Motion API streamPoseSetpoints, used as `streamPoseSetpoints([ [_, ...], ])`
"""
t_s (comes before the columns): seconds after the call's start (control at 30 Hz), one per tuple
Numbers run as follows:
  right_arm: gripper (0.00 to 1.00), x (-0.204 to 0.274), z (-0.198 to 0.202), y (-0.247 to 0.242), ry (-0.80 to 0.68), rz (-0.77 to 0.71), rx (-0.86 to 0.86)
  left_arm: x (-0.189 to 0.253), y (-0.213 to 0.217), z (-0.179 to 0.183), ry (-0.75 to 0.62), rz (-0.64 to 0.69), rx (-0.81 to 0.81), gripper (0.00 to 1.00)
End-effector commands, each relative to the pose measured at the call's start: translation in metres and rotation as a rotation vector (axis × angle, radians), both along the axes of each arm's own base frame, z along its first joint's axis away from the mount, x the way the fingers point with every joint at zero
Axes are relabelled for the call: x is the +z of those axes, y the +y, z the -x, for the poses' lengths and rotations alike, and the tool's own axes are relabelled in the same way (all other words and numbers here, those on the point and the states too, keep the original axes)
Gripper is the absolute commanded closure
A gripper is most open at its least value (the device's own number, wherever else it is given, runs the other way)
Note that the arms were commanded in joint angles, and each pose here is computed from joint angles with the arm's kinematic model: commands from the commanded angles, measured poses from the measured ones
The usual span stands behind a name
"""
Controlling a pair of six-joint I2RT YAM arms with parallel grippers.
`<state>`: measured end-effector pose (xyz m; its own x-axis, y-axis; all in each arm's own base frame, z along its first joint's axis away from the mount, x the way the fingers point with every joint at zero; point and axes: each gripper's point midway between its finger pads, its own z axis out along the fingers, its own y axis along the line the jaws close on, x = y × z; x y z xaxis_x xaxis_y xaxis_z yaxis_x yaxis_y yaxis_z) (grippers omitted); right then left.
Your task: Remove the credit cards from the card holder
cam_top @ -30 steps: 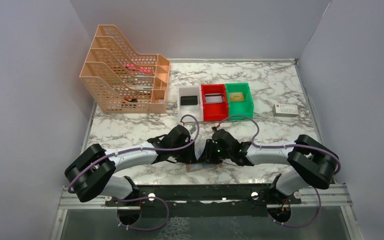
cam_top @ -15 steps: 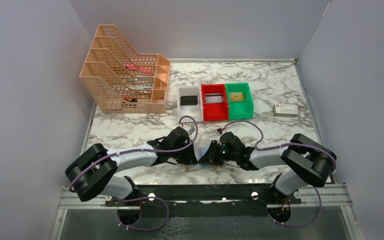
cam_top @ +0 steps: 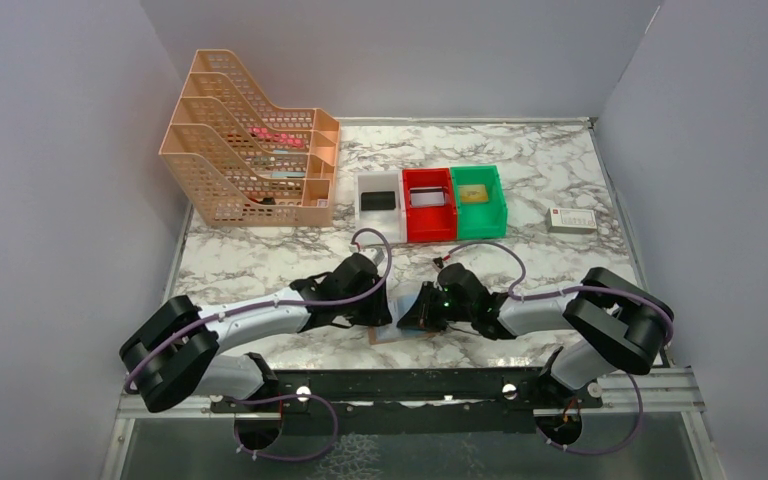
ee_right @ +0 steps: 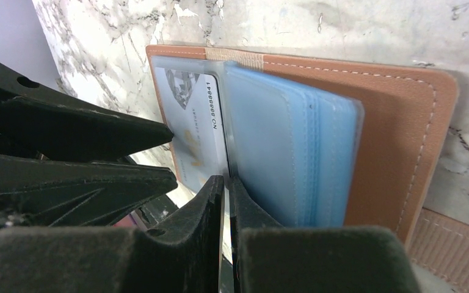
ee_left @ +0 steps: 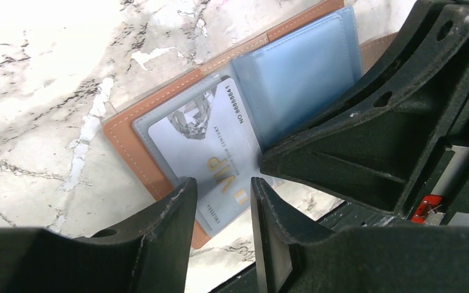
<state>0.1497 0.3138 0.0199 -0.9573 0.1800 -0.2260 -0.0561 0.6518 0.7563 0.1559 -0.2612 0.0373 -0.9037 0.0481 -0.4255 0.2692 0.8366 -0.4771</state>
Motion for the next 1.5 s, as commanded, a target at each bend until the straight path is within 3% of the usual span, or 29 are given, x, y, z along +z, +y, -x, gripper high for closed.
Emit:
streamPoseSetpoints([
  [0.0, 0.86, -0.015, 0.007, -0.01, 0.031, 0.075, 0.001, -0.018, 0.025, 0.001, 0.011, -0.135, 0.028, 0.58],
  [0.83, 0.81, -0.013, 0.006, -0.007, 0.031, 0.074, 0.012, -0.022, 0.028, 0.005, 0.037, -0.163, 0.018, 0.57],
  [1.17, 0.78, -0.012, 0.006, -0.003, 0.037, 0.051, 0.022, -0.017, 0.02, 0.005, 0.026, -0.119, -0.007, 0.71],
  [1.23, 0.78, -0.012, 0.006, -0.003, 0.038, 0.051, 0.02, -0.013, 0.021, 0.002, 0.01, -0.12, 0.006, 0.68],
  [1.33, 0.77, -0.013, 0.006, -0.004, 0.042, 0.053, 0.019, -0.002, 0.022, -0.004, -0.022, -0.11, 0.028, 0.54],
  [1.47, 0.77, -0.013, 0.006, -0.004, 0.044, 0.054, 0.018, 0.013, 0.019, -0.009, -0.056, -0.081, 0.045, 0.49],
])
